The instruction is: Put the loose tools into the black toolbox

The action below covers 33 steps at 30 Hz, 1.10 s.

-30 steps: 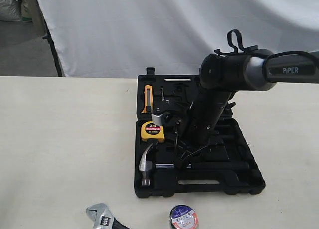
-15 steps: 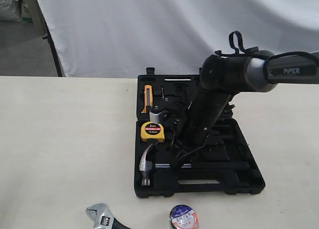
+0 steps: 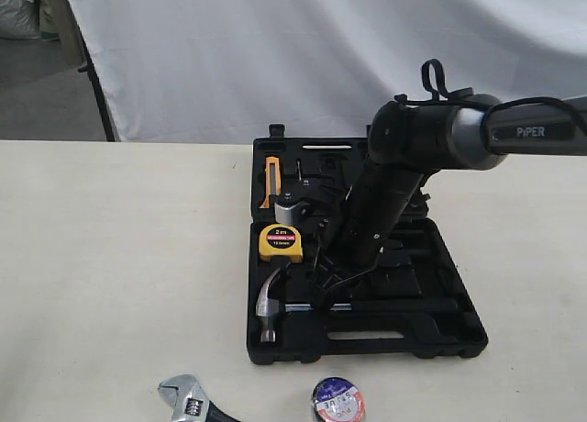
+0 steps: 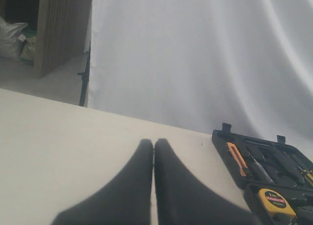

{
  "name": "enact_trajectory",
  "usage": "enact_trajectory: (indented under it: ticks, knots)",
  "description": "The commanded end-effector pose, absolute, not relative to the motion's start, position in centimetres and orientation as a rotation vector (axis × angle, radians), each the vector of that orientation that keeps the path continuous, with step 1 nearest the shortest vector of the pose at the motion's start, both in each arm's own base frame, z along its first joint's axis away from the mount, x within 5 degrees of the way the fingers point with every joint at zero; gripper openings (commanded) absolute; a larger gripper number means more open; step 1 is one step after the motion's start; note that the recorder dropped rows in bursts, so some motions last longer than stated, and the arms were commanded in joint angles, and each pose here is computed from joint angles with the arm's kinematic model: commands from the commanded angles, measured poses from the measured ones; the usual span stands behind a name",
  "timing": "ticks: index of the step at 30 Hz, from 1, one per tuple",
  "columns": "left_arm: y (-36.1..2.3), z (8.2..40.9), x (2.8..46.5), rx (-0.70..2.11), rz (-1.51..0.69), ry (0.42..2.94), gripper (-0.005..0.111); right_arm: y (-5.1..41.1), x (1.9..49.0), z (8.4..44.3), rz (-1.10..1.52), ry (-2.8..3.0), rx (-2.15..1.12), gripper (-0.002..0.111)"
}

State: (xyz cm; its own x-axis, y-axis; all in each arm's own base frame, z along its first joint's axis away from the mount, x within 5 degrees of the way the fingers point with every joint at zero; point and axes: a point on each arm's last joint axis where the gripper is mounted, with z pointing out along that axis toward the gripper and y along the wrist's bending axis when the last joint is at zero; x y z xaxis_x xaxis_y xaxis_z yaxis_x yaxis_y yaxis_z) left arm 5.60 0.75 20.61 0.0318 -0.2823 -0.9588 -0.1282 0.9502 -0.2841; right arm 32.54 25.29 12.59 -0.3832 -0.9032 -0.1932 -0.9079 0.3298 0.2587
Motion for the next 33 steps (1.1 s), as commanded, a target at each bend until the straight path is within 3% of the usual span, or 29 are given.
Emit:
enact_trajectory:
  ticks: [1, 14, 20, 29, 33]
  knots:
    - [0.9, 20.8, 5.5, -0.346, -0.103, 1.526, 0.001, 25.3, 32.6, 11.2, 0.421, 2.508, -1.758, 0.0]
    - [0.9, 20.8, 5.5, -0.346, -0.103, 1.526, 0.001, 25.0, 33.1, 19.2, 0.318, 2.265, -1.626, 0.0]
    - [0.9, 20.8, 5.5, -0.346, -0.103, 1.526, 0.001, 23.0, 33.2, 21.4, 0.117, 2.359, -1.532, 0.0]
    - [0.9, 20.8, 5.5, -0.346, -0.103, 1.526, 0.001, 17.7, 35.4, 18.9, -0.021, 2.492, -1.248, 0.0]
    - [0.9, 20.8, 5.5, -0.346, -0.103, 1.526, 0.001, 14.0, 36.8, 17.5, -0.009, 2.559, -0.933, 0.0]
